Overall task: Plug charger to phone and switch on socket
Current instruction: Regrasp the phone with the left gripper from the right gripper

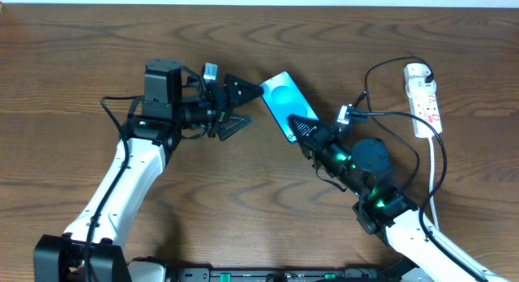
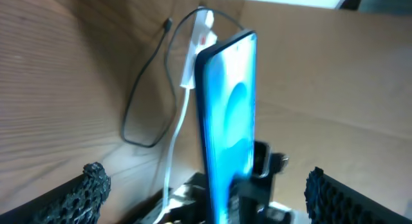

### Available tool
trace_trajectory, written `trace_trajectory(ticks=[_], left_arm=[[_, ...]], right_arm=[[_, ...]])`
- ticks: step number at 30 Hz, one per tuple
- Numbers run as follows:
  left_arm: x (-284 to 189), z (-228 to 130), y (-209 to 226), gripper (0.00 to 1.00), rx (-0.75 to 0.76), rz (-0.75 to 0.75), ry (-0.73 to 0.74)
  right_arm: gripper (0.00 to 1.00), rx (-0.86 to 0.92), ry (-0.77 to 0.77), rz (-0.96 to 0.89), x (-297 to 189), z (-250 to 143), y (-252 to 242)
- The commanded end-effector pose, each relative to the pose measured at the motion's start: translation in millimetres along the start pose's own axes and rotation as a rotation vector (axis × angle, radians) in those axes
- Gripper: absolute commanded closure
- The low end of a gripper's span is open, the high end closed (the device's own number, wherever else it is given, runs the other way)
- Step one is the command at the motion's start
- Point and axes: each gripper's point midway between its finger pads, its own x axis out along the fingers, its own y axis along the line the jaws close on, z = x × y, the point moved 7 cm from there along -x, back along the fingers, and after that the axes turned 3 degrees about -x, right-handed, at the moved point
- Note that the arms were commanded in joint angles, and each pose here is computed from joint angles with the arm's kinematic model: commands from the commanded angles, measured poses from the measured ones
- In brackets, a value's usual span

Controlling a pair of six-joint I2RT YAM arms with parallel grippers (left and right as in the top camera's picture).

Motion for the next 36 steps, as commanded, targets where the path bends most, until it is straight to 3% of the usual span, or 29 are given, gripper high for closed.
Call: trace_trajectory(ticks=[1,5,6,10,13,23,33,36], left_arm=[[2.8,3.7,-9.3,0.02,-0.090,-0.028,-0.025],[2.7,6.7,-11.5,0.04,-0.179,-0.037,-0.048],[2.6,6.7,-11.5,0.08,-0.211,-0.038,-0.047],[4.0,5.2,-11.8,0.09,-0.320,-0.039,-0.040],[8.3,1.1,-13.1,0.21,-0.354,-0.036,-0.025],[18.4,-7.0,-22.0,0.50,-0.295,-0.056,-0.002],[37.2,-24.8,-23.7,0.51,-0.272,-0.029,0.026],[38.4,-25.8,-23.6,0.62,-0.260,-0.027,0.026]], right_arm=[[0.99,0.069,0.032,0.040,0.4,-7.7,12.0],[0.99,0.184,0.051,0.039,1.0,-13.1,12.6],[0.99,0.190,0.055,0.041,1.2,-14.2,13.2],[0.99,0.183,0.075,0.060,3.1,-20.8,16.2],[0.99,0.183,0.084,0.055,8.1,-26.6,13.0],[0.99,0.276,0.004,0.035,13.6,-18.8,5.3],[0.99,0.273,-0.001,0.026,17.5,-18.2,0.7],[0.99,0.271,-0.002,0.045,17.4,-17.8,4.0]])
